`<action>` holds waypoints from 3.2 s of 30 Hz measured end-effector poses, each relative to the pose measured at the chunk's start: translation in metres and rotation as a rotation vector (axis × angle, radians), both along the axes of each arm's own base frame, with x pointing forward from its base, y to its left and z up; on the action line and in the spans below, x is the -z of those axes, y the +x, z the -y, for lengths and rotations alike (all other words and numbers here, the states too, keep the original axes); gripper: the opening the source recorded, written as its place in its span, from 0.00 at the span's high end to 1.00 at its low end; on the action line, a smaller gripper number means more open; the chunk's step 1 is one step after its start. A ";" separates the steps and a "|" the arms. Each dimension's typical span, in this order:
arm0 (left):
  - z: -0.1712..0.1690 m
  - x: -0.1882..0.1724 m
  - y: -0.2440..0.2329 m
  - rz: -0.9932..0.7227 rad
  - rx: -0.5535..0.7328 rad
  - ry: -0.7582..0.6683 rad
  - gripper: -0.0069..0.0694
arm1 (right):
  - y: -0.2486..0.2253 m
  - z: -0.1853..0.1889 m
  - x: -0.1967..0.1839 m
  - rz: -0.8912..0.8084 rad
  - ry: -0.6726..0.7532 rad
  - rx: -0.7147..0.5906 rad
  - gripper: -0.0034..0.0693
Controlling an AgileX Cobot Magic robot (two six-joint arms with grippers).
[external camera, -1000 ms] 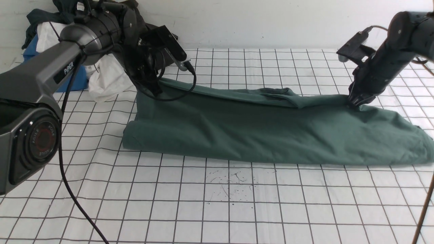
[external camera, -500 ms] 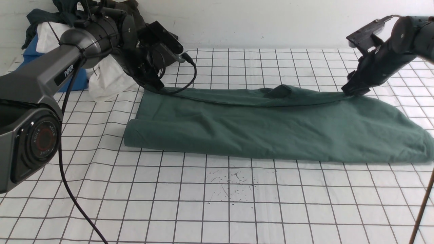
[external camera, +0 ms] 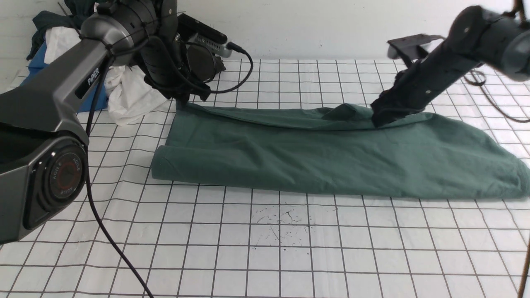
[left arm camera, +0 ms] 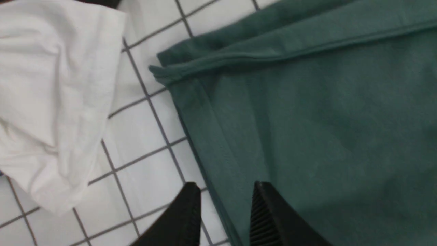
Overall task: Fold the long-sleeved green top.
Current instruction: Use the right arm to clamp the right edge of the fabric, then use the right arm to drag the right edge of the fabric to the left and folds it over the left edge
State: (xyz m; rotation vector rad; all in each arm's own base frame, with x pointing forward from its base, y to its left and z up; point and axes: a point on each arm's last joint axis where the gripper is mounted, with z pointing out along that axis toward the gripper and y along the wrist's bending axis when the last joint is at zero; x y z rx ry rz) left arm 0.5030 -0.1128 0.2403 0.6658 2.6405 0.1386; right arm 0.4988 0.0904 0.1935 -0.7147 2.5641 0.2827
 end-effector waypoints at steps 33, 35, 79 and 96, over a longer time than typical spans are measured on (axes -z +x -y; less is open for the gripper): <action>0.024 -0.044 -0.023 0.001 0.074 -0.155 0.92 | -0.057 0.139 -0.146 0.106 -0.185 0.580 0.86; 0.030 -0.061 -0.031 0.028 0.099 -0.186 0.92 | -0.079 0.159 -0.147 0.060 -0.163 0.628 0.86; 0.037 -0.102 -0.053 0.087 0.151 -0.234 0.92 | -0.117 0.188 -0.078 0.087 -0.361 0.708 0.95; -0.001 -0.217 -0.118 0.379 0.084 -0.129 0.92 | -0.103 -0.089 -0.176 0.361 0.055 0.001 0.95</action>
